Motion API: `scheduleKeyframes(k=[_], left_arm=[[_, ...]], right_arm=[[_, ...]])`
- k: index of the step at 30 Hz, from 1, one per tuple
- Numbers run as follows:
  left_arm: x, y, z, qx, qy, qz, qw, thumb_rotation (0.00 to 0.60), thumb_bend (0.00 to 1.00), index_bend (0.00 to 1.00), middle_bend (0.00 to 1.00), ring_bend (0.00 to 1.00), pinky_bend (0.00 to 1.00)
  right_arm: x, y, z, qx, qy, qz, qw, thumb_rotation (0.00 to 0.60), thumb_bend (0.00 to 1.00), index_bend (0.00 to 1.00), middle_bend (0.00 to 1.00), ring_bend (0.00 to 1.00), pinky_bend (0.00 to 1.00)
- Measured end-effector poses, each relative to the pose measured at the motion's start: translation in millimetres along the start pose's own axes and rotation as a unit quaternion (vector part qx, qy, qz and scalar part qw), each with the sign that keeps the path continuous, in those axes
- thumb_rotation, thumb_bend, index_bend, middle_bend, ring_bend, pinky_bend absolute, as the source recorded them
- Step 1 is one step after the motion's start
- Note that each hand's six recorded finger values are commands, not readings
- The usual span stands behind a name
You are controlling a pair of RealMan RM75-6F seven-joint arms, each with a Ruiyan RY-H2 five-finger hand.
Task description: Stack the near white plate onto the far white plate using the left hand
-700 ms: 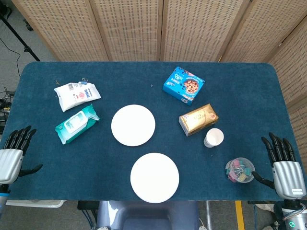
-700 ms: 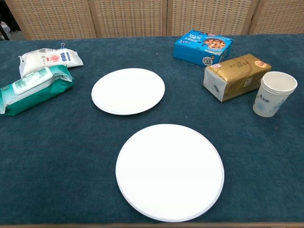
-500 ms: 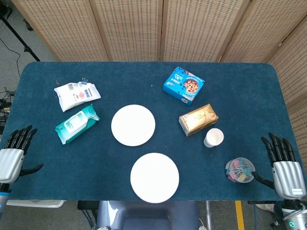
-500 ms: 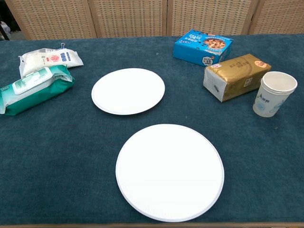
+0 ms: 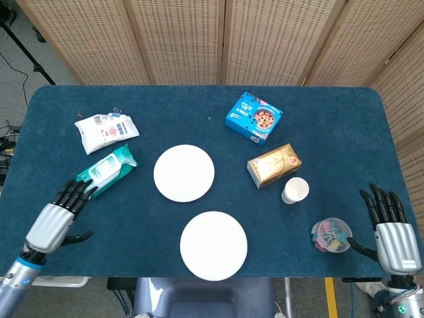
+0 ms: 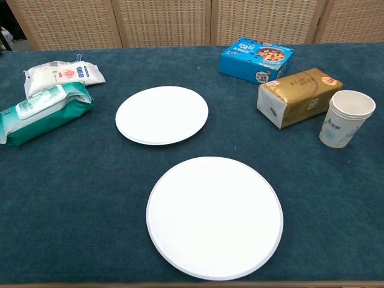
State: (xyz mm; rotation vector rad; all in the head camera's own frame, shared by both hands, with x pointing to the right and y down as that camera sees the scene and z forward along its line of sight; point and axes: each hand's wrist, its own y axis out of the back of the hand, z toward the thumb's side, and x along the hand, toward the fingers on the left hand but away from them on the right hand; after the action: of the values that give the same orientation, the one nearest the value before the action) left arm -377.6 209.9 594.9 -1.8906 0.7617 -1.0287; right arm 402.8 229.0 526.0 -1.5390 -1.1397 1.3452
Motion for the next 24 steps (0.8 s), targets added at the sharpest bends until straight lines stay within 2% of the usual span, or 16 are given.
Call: scheduleKeyframes(k=[3, 7, 9, 17, 24], left_arm=[[15, -22, 18, 0.017, -0.043, -0.038, 0.9982, 0.600, 0.00, 0.00, 0.00, 0.00, 0.00], [31, -48, 39, 0.032, -0.081, -0.080, 0.9930, 0.600, 0.12, 0.00, 0.00, 0.00, 0.00], [40, -59, 54, 0.037, -0.102, -0.097, 0.9894, 0.600, 0.15, 0.00, 0.00, 0.00, 0.00], [68, -88, 112, 0.054, -0.171, -0.117, 0.9768, 0.600, 0.15, 0.00, 0.00, 0.00, 0.00], [85, -110, 152, 0.050, -0.206, -0.124, 0.9694, 0.600, 0.19, 0.00, 0.00, 0.00, 0.00]], right_arm=[[-1, -3, -1, 0.004, -0.004, 0.003, 1.0000, 0.600, 0.00, 0.00, 0.00, 0.00, 0.00], [-4, -7, -4, 0.009, -0.011, 0.008, 0.9999, 0.600, 0.00, 0.00, 0.00, 0.00, 0.00], [-5, -8, -5, 0.010, -0.014, 0.009, 0.9998, 0.600, 0.00, 0.00, 0.00, 0.00, 0.00], [-8, -11, -10, 0.009, -0.023, 0.014, 0.9996, 0.600, 0.00, 0.00, 0.00, 0.00, 0.00], [-11, -12, -13, 0.007, -0.027, 0.017, 0.9995, 0.600, 0.00, 0.00, 0.00, 0.00, 0.00]])
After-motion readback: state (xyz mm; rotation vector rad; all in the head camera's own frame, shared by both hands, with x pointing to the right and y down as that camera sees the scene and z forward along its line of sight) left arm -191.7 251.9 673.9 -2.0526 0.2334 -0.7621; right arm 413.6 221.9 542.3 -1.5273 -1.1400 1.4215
